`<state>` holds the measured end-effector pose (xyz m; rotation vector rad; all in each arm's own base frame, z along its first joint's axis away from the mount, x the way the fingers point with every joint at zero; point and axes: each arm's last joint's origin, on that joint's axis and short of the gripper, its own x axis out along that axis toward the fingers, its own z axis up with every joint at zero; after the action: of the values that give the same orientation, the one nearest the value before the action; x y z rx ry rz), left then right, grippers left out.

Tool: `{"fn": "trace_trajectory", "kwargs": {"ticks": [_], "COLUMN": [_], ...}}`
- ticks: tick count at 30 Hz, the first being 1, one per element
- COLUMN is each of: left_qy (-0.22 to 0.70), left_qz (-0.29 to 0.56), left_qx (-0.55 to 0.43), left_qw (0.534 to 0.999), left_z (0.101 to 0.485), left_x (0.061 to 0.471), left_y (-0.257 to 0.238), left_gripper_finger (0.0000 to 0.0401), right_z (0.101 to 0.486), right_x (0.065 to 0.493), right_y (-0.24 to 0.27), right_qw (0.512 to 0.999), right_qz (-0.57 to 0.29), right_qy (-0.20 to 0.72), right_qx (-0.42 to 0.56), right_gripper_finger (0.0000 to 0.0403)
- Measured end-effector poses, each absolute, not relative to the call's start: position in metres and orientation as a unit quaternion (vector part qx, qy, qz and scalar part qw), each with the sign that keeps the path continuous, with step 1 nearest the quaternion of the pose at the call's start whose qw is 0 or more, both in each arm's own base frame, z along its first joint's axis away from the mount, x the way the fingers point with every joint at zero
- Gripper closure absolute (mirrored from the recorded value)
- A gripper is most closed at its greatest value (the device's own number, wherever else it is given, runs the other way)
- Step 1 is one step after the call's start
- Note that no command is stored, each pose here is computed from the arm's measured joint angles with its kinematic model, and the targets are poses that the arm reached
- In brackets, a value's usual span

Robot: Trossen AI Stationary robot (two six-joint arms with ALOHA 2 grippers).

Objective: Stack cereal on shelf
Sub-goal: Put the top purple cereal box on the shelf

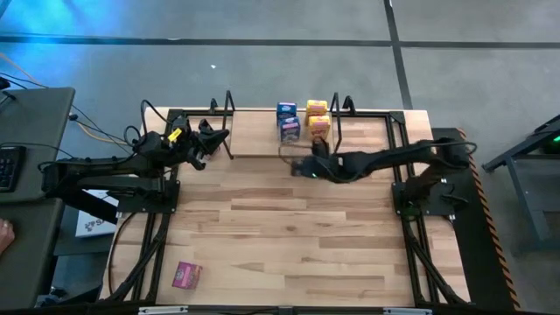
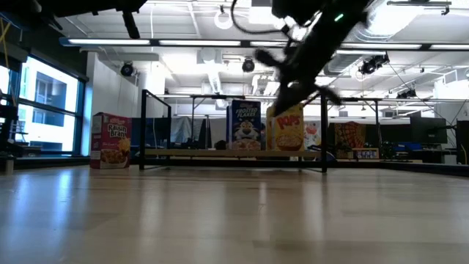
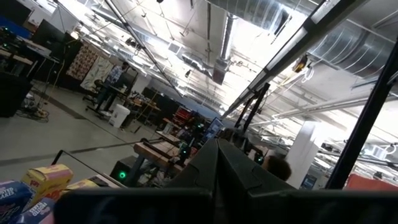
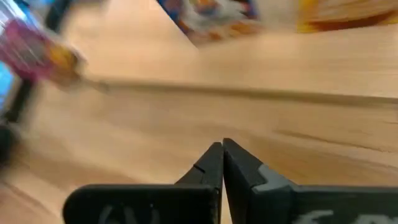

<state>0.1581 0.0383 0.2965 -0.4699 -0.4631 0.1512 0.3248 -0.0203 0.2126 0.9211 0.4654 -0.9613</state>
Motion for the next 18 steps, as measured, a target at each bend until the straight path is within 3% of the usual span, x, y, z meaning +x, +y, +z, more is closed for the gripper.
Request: {"fn": "trace_trajectory", "kwargs": {"ticks": [4,8,12,15,18], "left_qy": [-0.225,-0.226,-0.227,-0.227,-0.227], "left_qz": [0.08,0.093,0.095,0.095,0.095], "left_qx": [-0.211,-0.196,-0.196,-0.196,-0.196], "left_qw": [0.948,0.95,0.949,0.949,0.949], "left_z": [0.296,0.296,0.296,0.296,0.297], "left_x": [0.158,0.158,0.158,0.158,0.158], "left_y": [0.038,0.039,0.039,0.039,0.039], "left_gripper_finger": [0.04,0.04,0.04,0.04,0.04], "right_z": [0.237,0.245,0.225,0.219,0.219], "right_x": [0.286,0.255,0.228,0.218,0.21], "right_y": [-0.002,0.008,0.015,0.018,0.016], "right_qw": [0.778,0.812,0.852,0.882,0.903], "right_qz": [-0.436,-0.365,-0.236,-0.128,-0.082], "right_qy": [0.299,0.284,0.211,0.095,-0.009], "right_qx": [0.341,0.357,0.416,0.443,0.421], "right_gripper_finger": [0.0403,0.0403,0.0403,0.0403,0.0403]}}
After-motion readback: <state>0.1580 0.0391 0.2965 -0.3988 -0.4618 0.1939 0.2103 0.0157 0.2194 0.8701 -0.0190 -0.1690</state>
